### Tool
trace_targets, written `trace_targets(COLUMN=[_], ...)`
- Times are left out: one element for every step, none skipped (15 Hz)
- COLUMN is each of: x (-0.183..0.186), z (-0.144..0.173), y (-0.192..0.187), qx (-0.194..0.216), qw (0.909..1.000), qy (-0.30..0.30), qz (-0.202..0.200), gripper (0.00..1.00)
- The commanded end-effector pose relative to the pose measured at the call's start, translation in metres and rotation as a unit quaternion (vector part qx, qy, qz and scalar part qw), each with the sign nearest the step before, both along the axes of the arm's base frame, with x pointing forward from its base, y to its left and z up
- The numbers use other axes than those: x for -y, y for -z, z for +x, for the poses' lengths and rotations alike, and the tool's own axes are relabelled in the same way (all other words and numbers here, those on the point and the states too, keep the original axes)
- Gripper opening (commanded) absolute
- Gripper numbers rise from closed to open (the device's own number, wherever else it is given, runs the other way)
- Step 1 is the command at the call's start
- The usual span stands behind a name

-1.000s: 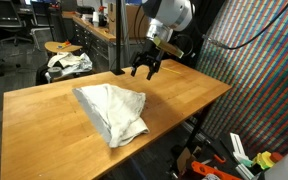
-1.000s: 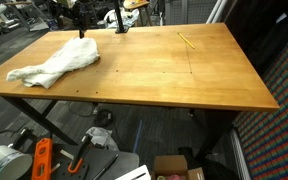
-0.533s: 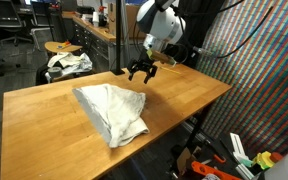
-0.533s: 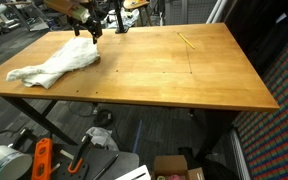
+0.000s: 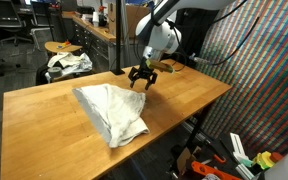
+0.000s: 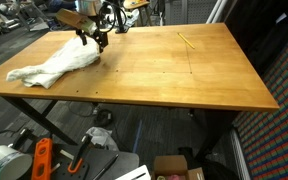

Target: Fold the towel in half

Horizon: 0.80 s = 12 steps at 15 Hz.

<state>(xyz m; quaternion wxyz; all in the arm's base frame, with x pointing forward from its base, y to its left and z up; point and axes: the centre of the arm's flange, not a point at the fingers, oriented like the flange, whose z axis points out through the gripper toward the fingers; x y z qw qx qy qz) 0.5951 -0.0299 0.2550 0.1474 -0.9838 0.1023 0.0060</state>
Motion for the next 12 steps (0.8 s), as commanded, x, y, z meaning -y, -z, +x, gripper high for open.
trace_targets(x=[0.007,0.009,0.011,0.012,0.013,0.013,0.015,0.017,0.024,0.030,0.039,0.050], z=[0.007,0.007,0.006,0.006,0.005,0.004,0.001,-0.006,-0.019,-0.027,-0.037,-0.047], y=[0.002,0.004,0.005,0.007,0.008,0.010,0.011,0.010,0.006,0.004,0.002,-0.003], qx=[0.008,0.009,0.009,0.009,0.007,0.006,-0.003,-0.014,-0.025,-0.029,-0.035,-0.044], qw=[0.9999,0.9999,0.9999,0.9998,0.9999,0.9999,0.9999,0.9998,0.9997,0.9996,0.9994,0.9989], qy=[0.007,0.007,0.008,0.009,0.009,0.010,0.011,0.012,0.001,0.000,-0.002,0.001], qz=[-0.010,-0.011,-0.012,-0.012,-0.011,-0.011,-0.012,-0.009,-0.002,0.004,0.009,0.013], gripper=[1.00,1.00,1.00,1.00,1.00,1.00,1.00,1.00,1.00,1.00,1.00,1.00])
